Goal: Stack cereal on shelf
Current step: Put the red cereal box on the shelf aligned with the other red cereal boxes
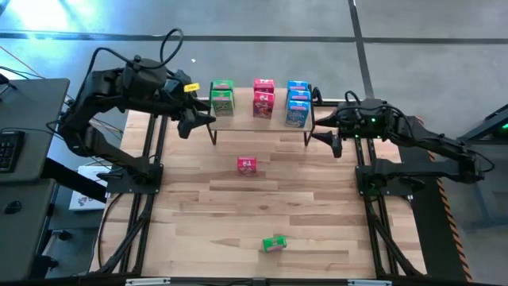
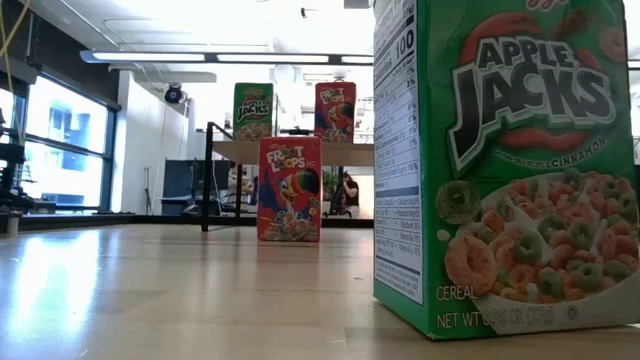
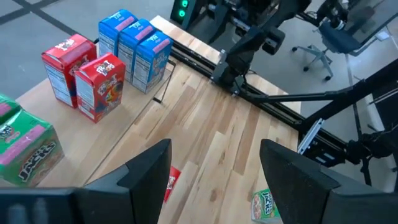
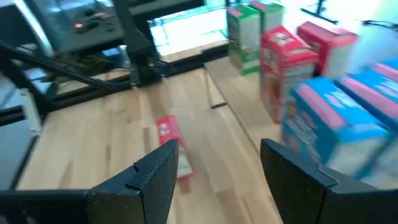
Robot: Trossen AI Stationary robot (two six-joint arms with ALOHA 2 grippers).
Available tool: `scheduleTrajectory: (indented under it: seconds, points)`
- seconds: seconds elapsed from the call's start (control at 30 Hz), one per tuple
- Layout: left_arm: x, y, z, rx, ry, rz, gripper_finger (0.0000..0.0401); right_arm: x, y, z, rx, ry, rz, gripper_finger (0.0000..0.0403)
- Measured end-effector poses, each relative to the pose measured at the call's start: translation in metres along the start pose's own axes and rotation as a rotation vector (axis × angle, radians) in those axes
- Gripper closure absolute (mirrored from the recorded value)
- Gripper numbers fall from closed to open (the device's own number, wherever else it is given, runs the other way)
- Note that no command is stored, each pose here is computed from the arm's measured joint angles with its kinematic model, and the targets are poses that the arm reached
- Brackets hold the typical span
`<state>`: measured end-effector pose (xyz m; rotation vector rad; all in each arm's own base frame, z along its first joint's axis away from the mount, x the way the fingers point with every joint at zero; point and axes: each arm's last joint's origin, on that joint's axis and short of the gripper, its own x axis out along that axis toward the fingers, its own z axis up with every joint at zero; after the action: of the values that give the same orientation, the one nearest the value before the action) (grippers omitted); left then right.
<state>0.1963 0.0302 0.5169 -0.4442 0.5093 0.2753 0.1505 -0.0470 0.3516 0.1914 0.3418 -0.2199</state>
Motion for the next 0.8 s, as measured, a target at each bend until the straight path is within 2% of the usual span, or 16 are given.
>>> scheduleTrajectory:
  seconds: [0.33, 0.5, 0.8]
  points:
    - [-0.004, 0.0, -0.001, 0.001, -0.007, -0.003, 0.0164, 0.026, 0.0, 0.007, -0.012, -0.021, 0.072, 0.0182]
    - [-0.004, 0.0, -0.001, 0.012, -0.006, -0.003, 0.0164, 0.031, 0.003, 0.013, -0.027, -0.071, 0.162, 0.0182]
    - [-0.005, 0.0, -0.001, 0.015, -0.003, -0.006, 0.0164, 0.053, 0.015, 0.019, -0.031, -0.138, 0.185, 0.0182]
